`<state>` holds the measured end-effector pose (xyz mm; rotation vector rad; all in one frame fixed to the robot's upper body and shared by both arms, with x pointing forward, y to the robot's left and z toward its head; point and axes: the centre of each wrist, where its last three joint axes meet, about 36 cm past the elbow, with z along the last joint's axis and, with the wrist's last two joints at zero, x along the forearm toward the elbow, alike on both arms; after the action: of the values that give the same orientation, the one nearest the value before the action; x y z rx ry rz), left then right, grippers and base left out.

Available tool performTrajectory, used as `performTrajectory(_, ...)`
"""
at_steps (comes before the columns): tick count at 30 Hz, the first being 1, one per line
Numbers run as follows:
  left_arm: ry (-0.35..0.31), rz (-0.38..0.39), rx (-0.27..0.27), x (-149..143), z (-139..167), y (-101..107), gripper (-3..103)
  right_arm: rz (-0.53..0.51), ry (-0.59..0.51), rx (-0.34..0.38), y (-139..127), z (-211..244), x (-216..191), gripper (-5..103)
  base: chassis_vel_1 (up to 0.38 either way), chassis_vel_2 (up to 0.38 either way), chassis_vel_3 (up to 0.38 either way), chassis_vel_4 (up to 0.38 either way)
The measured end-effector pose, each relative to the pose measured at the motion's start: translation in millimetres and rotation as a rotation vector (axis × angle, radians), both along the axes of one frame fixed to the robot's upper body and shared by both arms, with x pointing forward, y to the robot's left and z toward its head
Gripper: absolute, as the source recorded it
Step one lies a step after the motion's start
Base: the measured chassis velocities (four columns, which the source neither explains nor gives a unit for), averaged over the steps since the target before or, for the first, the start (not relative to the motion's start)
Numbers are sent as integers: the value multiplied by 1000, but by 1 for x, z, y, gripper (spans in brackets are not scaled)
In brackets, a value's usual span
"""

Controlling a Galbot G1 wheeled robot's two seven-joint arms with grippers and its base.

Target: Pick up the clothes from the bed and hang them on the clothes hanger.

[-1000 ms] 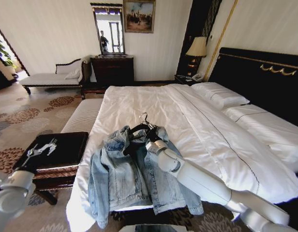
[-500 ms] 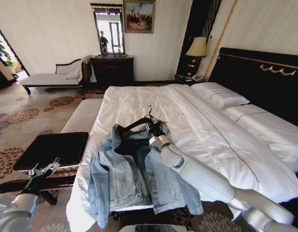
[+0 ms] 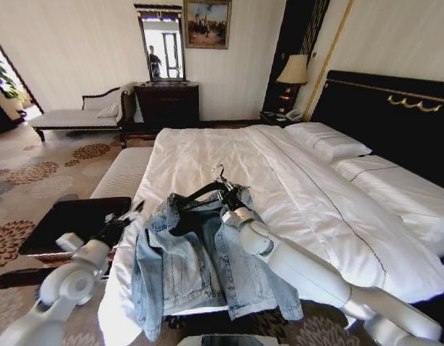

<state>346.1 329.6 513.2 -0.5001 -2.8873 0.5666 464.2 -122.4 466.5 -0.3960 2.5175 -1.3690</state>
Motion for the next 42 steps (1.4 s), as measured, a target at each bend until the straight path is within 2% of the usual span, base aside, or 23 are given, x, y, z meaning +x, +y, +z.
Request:
performTrajectory(4,6,-48,21,-8,7,-9,100,-4,-2,-3,-1,-1,1,26,0,0,0,0)
performTrajectory(10,-23,-107,44,-18,12,-21,100,1,-4,-11,0,-4,2,26,0,0,0,0)
performTrajectory(21,17,-107,45,2,-8,-23,100,6,-9,-10,0,-1,2,26,0,0,0,0)
performTrajectory(22,17,-107,45,5,-9,-24,93,6,-9,-10,0,-1,2,26,0,0,0,0)
performTrajectory(25,11,-111,45,6,-9,-26,88,7,-8,-9,1,-1,1,26,0,0,0,0)
performTrajectory(28,5,-116,48,7,-9,-27,72,9,-7,-8,2,-2,1,26,0,0,0,0)
performTrajectory(31,3,-118,50,8,-10,-28,66,10,-7,-7,3,-2,1,26,0,0,0,0)
performTrajectory(34,1,-124,57,13,-13,-28,49,11,-8,-7,4,-1,2,26,0,0,0,0)
performTrajectory(35,1,-124,57,13,-13,-28,49,11,-8,-7,4,-1,2,26,0,0,0,0)
performTrajectory(38,-10,-135,61,17,-14,-32,34,10,-8,-10,2,-2,1,26,0,0,0,0)
performTrajectory(40,-14,-141,61,17,-13,-34,34,10,-8,-11,2,-2,1,26,0,0,0,0)
performTrajectory(42,-21,-152,65,18,-13,-38,23,11,-8,-11,2,-2,0,26,0,0,0,0)
